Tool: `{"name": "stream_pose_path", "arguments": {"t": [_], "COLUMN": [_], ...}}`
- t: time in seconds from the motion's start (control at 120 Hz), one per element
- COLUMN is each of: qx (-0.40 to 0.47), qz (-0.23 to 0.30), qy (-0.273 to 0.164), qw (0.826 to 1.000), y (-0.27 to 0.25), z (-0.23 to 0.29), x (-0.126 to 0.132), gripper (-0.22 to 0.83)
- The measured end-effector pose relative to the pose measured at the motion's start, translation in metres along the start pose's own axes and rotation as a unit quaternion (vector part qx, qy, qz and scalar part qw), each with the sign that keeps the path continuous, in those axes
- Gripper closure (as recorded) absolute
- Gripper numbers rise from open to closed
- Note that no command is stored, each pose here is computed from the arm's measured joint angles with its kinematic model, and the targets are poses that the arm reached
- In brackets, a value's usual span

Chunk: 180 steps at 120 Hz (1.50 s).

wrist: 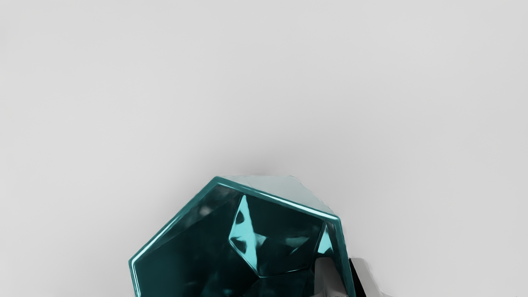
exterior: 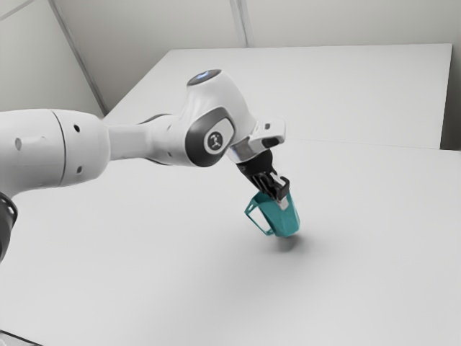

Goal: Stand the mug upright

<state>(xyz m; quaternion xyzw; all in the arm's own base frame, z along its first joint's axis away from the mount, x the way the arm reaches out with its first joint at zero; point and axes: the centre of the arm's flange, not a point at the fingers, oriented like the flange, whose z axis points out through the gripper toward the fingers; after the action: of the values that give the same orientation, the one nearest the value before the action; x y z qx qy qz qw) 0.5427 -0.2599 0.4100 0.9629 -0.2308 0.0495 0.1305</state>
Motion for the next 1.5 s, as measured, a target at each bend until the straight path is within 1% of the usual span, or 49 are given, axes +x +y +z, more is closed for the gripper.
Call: {"name": "stream_pose_path", "arguments": {"t": [0.25,0.458,0.675,1.042,1.167,1.4,1.5], "qx": [0.05,0.087,0.117,0.136,0.14,0.142,0.142], "qz": [-0.025,-0.033,-0.067,-0.109,-0.113,-0.125,-0.131], "qy": [-0.027,-0.046,-0.061,-0.068,-0.07,-0.059,-0.063], "qw": [0.998,0.995,0.989,0.982,0.981,0.98,0.979], "y": [-0.042,-0.062,-0.1,-0.137,-0.14,-0.141,-0.142], "z": [-0.002,-0.008,-0.017,-0.017,-0.015,-0.012,-0.007], "x": [-0.012,-0.018,-0.027,-0.036,-0.036,-0.034,-0.036], "gripper": [0.79,0.79,0.79,0.79,0.79,0.79,0.79]}}
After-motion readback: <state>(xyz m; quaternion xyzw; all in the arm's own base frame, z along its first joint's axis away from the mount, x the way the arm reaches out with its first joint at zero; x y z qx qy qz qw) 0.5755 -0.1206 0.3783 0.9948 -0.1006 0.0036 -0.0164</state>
